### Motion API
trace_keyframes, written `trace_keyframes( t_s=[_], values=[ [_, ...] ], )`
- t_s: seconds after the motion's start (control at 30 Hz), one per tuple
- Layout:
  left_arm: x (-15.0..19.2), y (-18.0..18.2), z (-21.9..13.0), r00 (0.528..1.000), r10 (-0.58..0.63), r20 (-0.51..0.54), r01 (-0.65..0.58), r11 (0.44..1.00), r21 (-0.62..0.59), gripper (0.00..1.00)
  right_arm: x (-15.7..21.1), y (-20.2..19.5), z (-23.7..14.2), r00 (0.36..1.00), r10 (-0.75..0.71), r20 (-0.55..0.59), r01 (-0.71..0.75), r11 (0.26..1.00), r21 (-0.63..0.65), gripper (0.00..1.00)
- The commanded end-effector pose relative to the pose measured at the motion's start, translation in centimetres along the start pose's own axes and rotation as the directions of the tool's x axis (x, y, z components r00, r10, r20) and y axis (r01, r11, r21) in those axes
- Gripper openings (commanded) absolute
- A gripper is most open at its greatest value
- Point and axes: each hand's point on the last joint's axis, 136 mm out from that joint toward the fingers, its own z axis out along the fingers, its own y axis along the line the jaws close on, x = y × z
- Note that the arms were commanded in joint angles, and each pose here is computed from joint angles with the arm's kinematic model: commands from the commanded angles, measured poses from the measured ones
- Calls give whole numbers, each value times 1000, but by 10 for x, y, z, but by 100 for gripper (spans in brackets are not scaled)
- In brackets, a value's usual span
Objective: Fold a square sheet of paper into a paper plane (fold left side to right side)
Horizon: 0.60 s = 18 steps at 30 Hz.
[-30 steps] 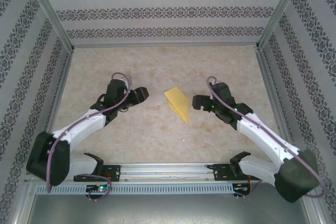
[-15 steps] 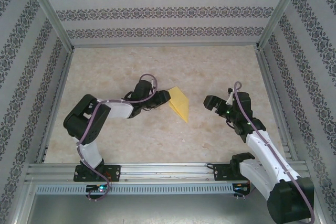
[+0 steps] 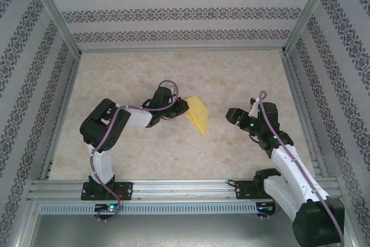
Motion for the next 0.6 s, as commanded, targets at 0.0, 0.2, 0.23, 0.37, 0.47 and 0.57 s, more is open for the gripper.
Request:
trace_keyframes(
  t_s=[0.0,0.2,0.23,0.37,0.47,0.57],
  values=[
    [-2,-18,-11,996,84,-10,-83,996,38,5,0,17,0,999,-41,-15,39,993,-111,61],
    [2,-35,-41,978,202,-47,-195,973,127,0,6,59,3,983,-154,-98,110,929,-354,55],
    [4,-36,-47,973,224,-60,-214,967,138,0,8,65,4,978,-173,-117,114,913,-393,59],
    [19,-44,-66,937,327,-121,-297,931,212,0,15,73,20,963,-221,-156,127,878,-462,78],
    [31,-49,-78,906,389,-163,-337,900,276,0,22,77,36,949,-269,-165,154,851,-501,85],
    [40,-53,-86,887,426,-179,-350,872,343,0,31,80,53,934,-306,-184,160,819,-552,87]
  ],
)
